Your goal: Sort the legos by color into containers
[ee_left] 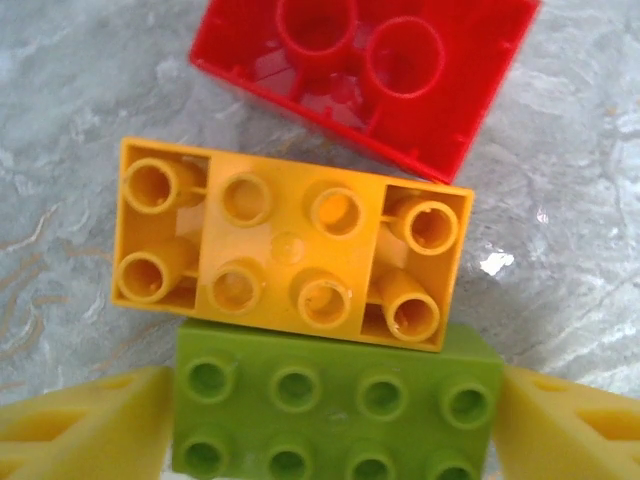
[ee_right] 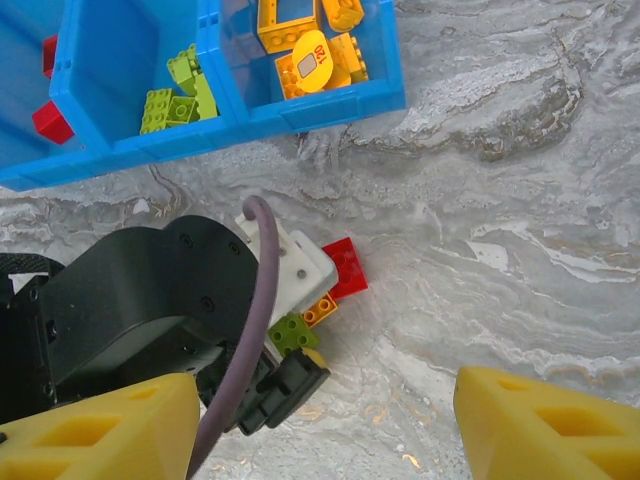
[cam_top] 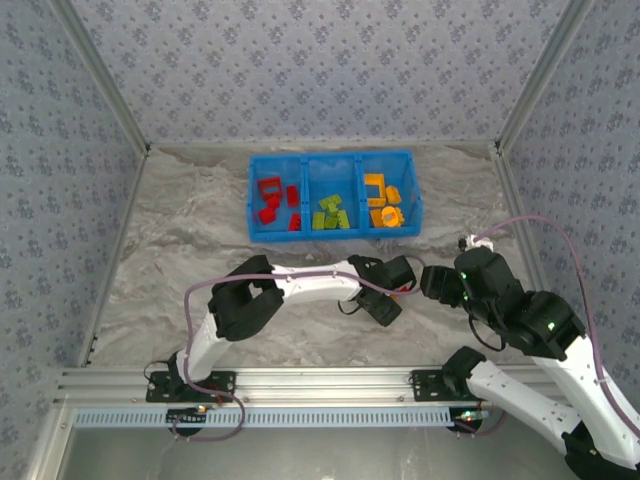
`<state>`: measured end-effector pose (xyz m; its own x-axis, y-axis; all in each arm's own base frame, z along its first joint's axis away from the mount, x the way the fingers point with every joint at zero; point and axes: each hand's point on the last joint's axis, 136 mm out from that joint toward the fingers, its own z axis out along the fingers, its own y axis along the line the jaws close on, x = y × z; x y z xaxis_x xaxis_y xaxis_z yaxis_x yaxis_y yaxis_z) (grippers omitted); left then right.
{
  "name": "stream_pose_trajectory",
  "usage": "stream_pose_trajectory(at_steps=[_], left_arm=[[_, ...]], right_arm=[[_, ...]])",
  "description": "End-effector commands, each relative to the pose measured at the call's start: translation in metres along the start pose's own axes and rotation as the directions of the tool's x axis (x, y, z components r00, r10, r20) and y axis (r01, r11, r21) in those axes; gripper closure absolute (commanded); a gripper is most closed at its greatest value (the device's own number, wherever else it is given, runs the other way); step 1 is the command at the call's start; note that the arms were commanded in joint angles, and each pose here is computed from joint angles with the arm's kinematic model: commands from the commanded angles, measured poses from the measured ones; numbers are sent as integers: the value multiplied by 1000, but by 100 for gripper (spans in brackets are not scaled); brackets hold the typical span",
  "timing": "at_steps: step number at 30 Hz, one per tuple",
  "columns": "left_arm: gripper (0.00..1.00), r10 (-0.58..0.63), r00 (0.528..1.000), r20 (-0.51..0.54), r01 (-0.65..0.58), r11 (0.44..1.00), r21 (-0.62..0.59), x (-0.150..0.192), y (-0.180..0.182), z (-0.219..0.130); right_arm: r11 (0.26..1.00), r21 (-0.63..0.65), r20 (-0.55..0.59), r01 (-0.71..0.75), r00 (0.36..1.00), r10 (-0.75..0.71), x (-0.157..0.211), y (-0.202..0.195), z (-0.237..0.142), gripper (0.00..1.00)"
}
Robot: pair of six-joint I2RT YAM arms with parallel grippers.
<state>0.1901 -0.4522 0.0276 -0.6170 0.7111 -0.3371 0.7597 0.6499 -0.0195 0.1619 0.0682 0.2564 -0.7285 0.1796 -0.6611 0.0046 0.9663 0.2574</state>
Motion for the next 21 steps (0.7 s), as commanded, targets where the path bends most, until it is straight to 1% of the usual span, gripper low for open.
stream_pose_trajectory(at_steps=[1, 3, 4, 7, 9, 12, 15, 16, 19, 21], left_arm=[[29, 3, 1000, -8, -3, 1000, 7, 0, -5, 5], [38, -2, 1000, 1, 2, 1000, 1, 0, -4, 3], [39, -4, 1000, 9, 4, 1000, -7, -1, -2, 1], [40, -11, 1000, 25, 12, 999, -39, -1, 6, -12], [41, -26, 999, 44, 29, 998, -61, -3, 14, -29], [40, -78, 994, 77, 85, 993, -85, -4, 36, -65], [40, -141, 982, 123, 150, 986, -73, -12, 61, -101], [40, -163, 977, 139, 173, 983, -64, -16, 70, -112], [40, -227, 957, 180, 240, 969, -55, -32, 103, -136], [40, -260, 943, 208, 276, 960, -52, -46, 126, -146]], right_arm=[[1000, 12, -29, -15, 999, 15, 13, -9, -3, 30], [1000, 14, -23, -20, 1000, 21, 14, -13, -5, 30], [1000, 14, -21, -22, 1000, 23, 14, -13, -6, 30], [1000, 9, -13, -21, 1000, 21, 12, -12, -6, 29], [1000, -5, -5, -14, 1000, 14, 10, -9, -6, 29], [1000, -28, 3, 7, 1000, -7, 5, -1, -5, 28], [994, -110, 16, 23, 1000, -21, -2, 19, 0, 26], [986, -152, 29, 64, 998, -61, -6, 30, 3, 26], [963, -250, 34, 104, 995, -98, -12, 60, 13, 26], [936, -319, 43, 149, 989, -142, -15, 82, 22, 26]])
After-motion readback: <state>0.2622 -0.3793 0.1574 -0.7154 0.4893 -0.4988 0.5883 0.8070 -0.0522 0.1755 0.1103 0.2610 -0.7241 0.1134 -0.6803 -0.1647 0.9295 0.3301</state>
